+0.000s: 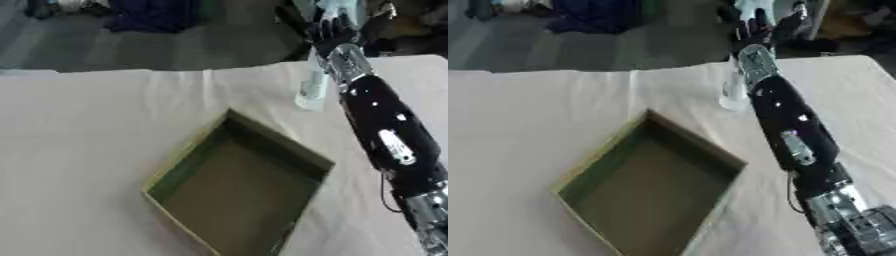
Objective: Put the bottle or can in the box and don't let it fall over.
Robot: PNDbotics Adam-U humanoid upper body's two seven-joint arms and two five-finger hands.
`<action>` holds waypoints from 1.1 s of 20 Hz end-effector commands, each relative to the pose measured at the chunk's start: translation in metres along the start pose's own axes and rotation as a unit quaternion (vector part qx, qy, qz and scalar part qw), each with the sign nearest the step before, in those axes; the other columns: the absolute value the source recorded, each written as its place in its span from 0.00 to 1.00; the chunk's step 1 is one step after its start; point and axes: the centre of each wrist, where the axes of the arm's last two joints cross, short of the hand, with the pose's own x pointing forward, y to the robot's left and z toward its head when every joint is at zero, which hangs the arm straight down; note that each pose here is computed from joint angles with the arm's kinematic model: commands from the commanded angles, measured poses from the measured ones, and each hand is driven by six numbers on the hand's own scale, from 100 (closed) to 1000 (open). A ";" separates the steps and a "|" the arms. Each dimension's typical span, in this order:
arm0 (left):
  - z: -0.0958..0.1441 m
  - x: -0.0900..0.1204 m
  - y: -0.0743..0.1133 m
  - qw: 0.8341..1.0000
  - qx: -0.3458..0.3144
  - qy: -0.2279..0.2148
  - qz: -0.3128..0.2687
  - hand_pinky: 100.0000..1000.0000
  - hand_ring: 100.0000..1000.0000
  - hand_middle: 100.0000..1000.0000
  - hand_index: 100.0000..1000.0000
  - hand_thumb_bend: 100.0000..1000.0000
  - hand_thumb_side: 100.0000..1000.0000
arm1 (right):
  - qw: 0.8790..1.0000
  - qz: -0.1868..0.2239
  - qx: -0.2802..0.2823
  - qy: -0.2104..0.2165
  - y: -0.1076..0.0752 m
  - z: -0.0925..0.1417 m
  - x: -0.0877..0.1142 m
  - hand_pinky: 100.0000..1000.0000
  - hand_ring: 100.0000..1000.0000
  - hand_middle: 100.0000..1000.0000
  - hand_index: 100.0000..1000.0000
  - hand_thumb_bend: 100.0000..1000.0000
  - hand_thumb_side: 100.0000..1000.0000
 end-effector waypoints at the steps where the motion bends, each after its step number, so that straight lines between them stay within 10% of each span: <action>1: -0.005 0.009 0.000 1.000 -0.007 -0.017 -0.001 1.00 0.94 0.81 0.78 0.49 0.67 | 0.999 -0.013 0.032 -0.013 0.024 -0.001 0.015 0.00 0.00 0.00 0.95 0.21 1.00; 22: -0.006 0.009 0.004 1.000 -0.008 -0.020 -0.008 1.00 0.93 0.81 0.78 0.49 0.67 | 0.987 -0.064 0.149 0.021 0.095 0.038 0.032 0.00 0.00 0.00 0.95 0.19 1.00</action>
